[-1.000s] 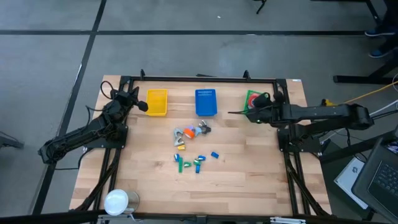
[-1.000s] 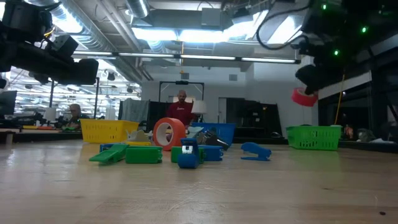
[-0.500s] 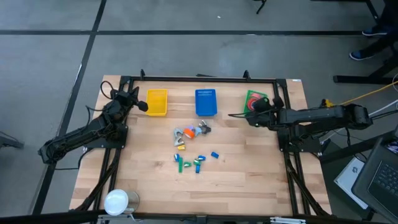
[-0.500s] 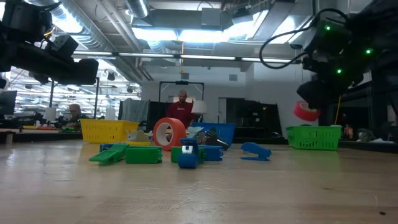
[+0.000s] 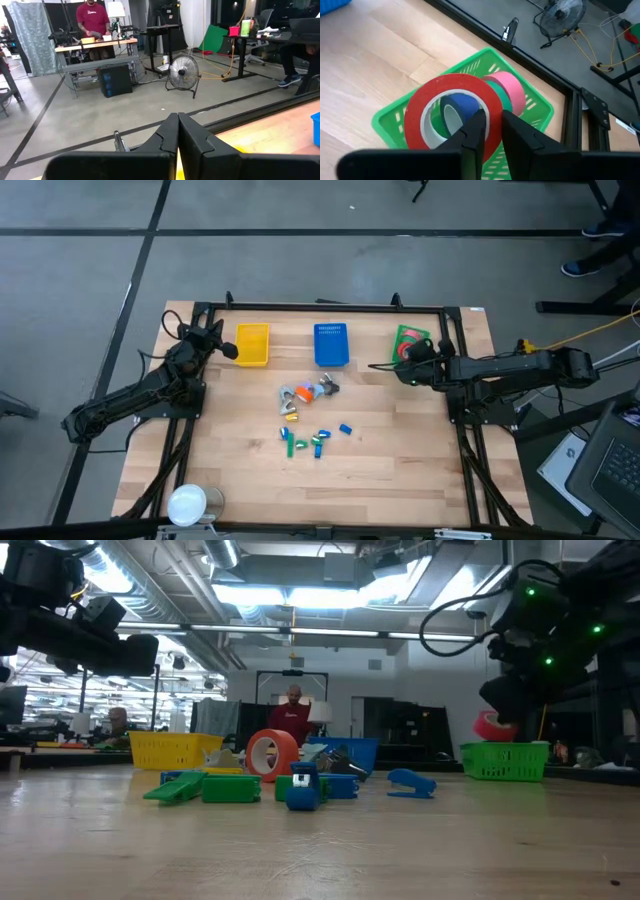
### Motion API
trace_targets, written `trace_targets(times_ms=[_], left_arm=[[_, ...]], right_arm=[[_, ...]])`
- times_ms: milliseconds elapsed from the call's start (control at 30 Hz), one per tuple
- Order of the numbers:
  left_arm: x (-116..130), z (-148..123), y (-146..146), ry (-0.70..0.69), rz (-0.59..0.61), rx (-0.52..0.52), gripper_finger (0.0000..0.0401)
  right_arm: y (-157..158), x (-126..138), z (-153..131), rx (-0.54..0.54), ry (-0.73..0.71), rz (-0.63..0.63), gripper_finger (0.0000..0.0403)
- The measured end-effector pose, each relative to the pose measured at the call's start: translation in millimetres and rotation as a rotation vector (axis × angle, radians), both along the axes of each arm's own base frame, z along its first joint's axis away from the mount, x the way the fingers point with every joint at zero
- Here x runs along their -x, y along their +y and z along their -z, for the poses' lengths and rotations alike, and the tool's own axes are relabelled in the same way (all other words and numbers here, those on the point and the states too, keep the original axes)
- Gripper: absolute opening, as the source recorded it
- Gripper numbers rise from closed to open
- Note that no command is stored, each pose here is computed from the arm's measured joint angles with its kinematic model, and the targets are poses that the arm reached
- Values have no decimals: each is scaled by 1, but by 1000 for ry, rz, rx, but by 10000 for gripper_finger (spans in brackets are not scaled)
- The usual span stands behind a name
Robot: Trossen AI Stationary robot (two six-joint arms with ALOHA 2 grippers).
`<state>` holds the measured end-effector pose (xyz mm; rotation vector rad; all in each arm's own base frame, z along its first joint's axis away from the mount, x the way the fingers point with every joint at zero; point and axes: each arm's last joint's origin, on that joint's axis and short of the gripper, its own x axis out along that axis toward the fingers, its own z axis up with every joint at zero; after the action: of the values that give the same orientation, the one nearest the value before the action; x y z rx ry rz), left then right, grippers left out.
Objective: Pick and place Stapler, Stapler remover, tape
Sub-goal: Put the red tape into the green basket, then put the orange tape into the green basket
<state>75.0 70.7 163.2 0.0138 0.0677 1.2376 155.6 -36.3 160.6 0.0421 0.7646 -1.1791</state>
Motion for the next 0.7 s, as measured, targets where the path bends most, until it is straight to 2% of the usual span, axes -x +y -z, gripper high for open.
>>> trace_targets(times_ms=[300, 433, 567, 700], left_arm=[[0, 0, 0, 0, 0, 0, 1], [0, 0, 0, 0, 0, 0, 1], [0, 0, 0, 0, 0, 0, 1], [0, 0, 0, 0, 0, 0, 1]], right_arm=[[-7, 2, 0, -4, -1, 42, 153], [-10, -3, -7, -62, -36, 36, 188], [-11, -11, -21, -70, -50, -1, 205], [-12, -18, -34, -85, -48, -52, 204]])
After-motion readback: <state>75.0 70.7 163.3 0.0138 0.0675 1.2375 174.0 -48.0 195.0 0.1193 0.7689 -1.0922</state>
